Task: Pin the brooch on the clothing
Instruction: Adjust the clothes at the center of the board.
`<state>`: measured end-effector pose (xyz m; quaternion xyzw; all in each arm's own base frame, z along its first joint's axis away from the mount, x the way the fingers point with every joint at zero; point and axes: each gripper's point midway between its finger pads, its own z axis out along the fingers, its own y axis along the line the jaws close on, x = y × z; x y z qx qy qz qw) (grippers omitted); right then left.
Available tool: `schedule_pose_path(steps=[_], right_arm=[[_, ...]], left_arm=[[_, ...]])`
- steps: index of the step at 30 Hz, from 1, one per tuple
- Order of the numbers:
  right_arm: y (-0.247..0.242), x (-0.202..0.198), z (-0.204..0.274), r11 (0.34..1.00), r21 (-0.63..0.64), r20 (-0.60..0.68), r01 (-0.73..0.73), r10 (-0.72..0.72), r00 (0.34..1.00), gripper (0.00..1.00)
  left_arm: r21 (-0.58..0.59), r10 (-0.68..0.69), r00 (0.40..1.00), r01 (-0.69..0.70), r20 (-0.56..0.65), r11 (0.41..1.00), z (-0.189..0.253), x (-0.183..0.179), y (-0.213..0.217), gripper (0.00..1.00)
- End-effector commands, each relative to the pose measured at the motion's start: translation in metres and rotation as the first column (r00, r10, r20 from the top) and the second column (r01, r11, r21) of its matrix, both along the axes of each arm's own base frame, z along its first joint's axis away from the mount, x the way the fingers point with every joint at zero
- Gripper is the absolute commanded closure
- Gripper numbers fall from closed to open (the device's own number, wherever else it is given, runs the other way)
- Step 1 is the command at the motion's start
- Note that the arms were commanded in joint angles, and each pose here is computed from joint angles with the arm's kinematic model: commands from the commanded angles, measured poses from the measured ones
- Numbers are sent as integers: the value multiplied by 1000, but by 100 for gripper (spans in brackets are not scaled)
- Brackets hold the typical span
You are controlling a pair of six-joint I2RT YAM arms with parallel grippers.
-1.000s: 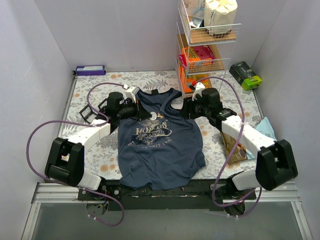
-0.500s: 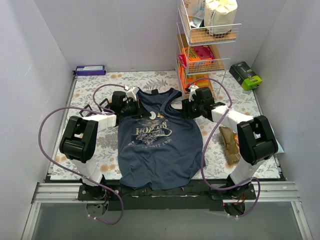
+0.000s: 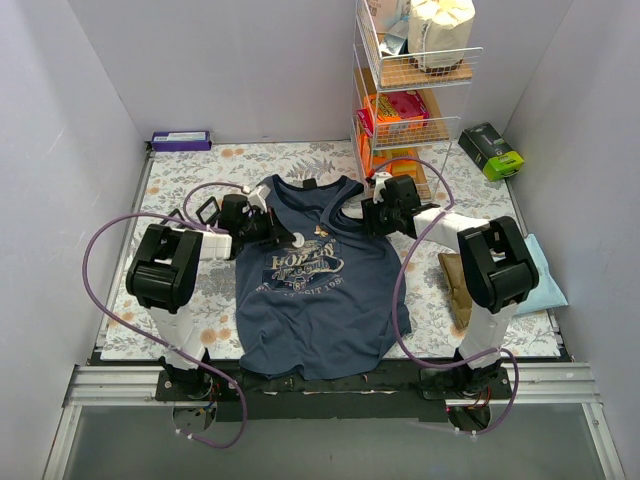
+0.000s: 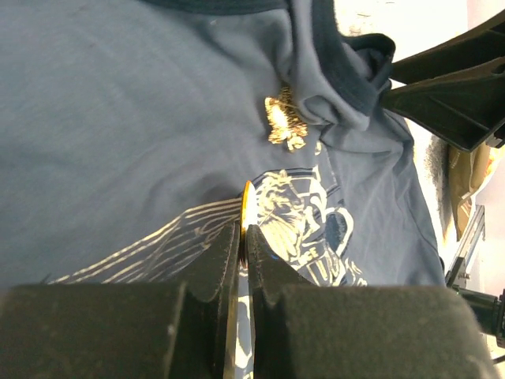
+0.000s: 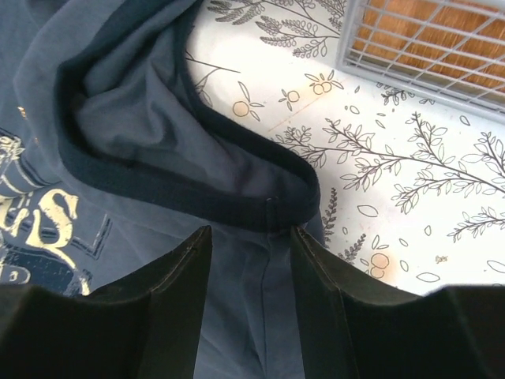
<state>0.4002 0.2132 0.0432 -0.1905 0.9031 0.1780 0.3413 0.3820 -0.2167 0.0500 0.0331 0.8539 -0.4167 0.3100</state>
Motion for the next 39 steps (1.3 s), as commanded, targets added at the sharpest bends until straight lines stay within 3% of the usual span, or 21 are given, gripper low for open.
schedule_pose_path(steps=[1, 4, 7, 11, 12, 20, 29, 31, 34, 39], right_arm=[[-1, 27, 12, 1000, 12, 86, 25, -26, 996, 49], [-5, 34, 9, 999, 10, 92, 38, -38, 995, 55], [-11, 41, 5, 999, -10, 97, 47, -46, 994, 69], [-25, 46, 4, 994, -35, 93, 102, -99, 991, 97], [-35, 49, 4, 990, -44, 96, 131, -127, 987, 99], [-100, 58, 19, 939, -78, 109, 334, -325, 939, 99], [-110, 51, 26, 938, -71, 76, 339, -333, 940, 99], [-102, 48, 41, 952, -23, 90, 304, -301, 949, 93], [-86, 37, 63, 966, 59, 99, 250, -255, 962, 68], [-43, 8, 83, 976, 147, 106, 159, -175, 979, 59]], left_arm=[[2, 62, 998, -62, 8, 998, -4, 6, 16, 100], [11, 104, 994, -104, -18, 994, -12, 3, 27, 100], [26, 144, 988, -143, -58, 989, -22, -1, 37, 100], [37, 204, 971, -201, -124, 979, -35, -7, 51, 100], [41, 219, 965, -215, -141, 976, -38, -8, 55, 100], [134, 302, 931, -279, -205, 951, -59, -24, 80, 100], [187, 321, 941, -298, -110, 936, -39, -12, 91, 100], [152, 296, 954, -287, -39, 946, -15, -4, 86, 100], [122, 262, 962, -269, 69, 955, 23, 8, 78, 100], [101, 214, 944, -246, 249, 964, 83, 24, 60, 100]])
